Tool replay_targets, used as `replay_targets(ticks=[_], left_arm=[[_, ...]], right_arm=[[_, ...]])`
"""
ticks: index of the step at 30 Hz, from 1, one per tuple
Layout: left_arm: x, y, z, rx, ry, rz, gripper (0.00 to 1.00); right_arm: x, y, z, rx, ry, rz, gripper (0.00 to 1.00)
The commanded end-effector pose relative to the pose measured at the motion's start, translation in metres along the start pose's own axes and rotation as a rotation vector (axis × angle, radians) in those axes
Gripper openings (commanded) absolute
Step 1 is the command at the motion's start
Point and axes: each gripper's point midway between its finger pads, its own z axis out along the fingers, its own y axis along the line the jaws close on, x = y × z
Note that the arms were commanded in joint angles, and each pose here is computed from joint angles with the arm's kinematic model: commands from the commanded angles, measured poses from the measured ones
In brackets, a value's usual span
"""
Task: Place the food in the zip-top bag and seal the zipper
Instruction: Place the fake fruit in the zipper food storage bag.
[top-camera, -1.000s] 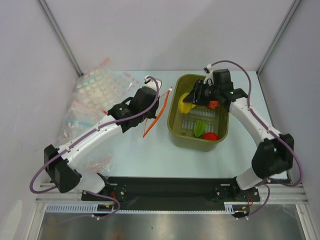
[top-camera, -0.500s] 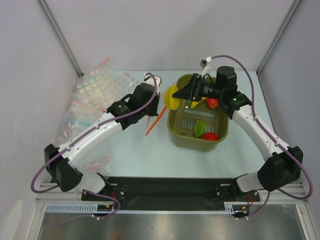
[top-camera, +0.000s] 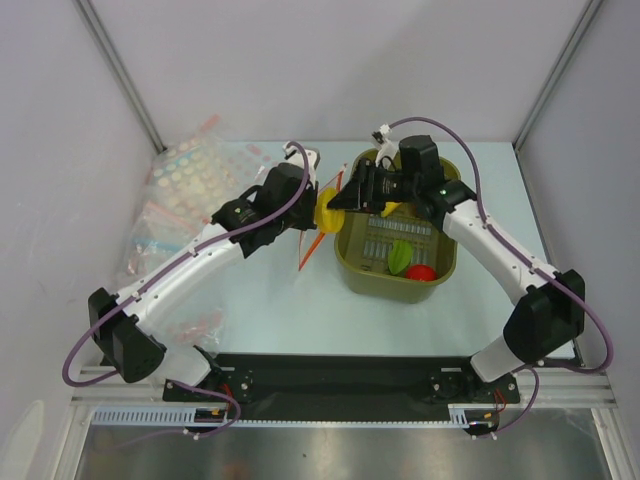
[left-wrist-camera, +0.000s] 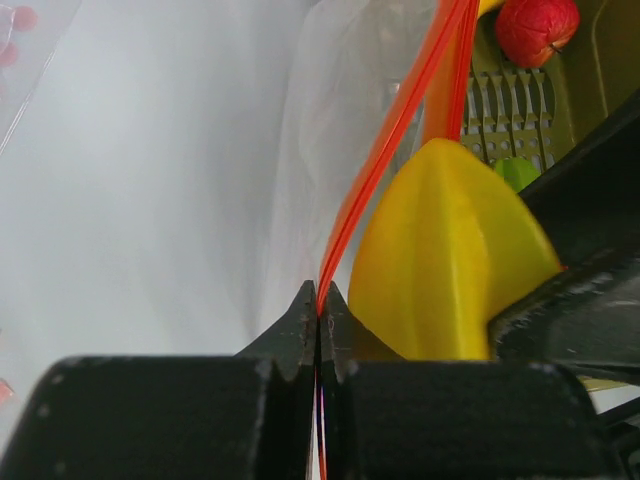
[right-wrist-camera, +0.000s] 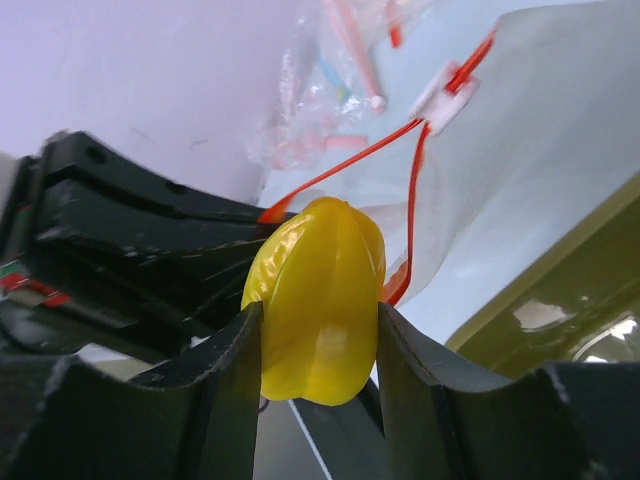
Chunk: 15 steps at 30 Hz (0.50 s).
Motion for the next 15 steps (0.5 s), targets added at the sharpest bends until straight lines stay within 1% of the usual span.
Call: replay_targets(ticks=[1, 6, 10, 15], left_arm=[[-0.030, -0.011, -0.014, 0.052, -0.092, -0.046, 0.00], [-0.032, -0.013, -0.016, 0.066, -0.103, -0.025, 0.00], [-0.030, -0.019, -0.015, 0.104, -0.103, -0.016, 0.00], [-0.032, -0.038, -0.015, 0.200, -0.107, -0.048, 0.00]], right_arm=[[-0.005, -0.012, 0.002, 0.099, 0.003, -0.005, 0.11], [0.008, -0.035, 0.014, 0.153, 0.074, 0.057, 0.10], [-0.001, -0.036, 0.016, 0.181, 0.061, 0.061, 0.10], [-0.004, -0.048, 0.019, 0.245, 0.068, 0.089, 0.16]])
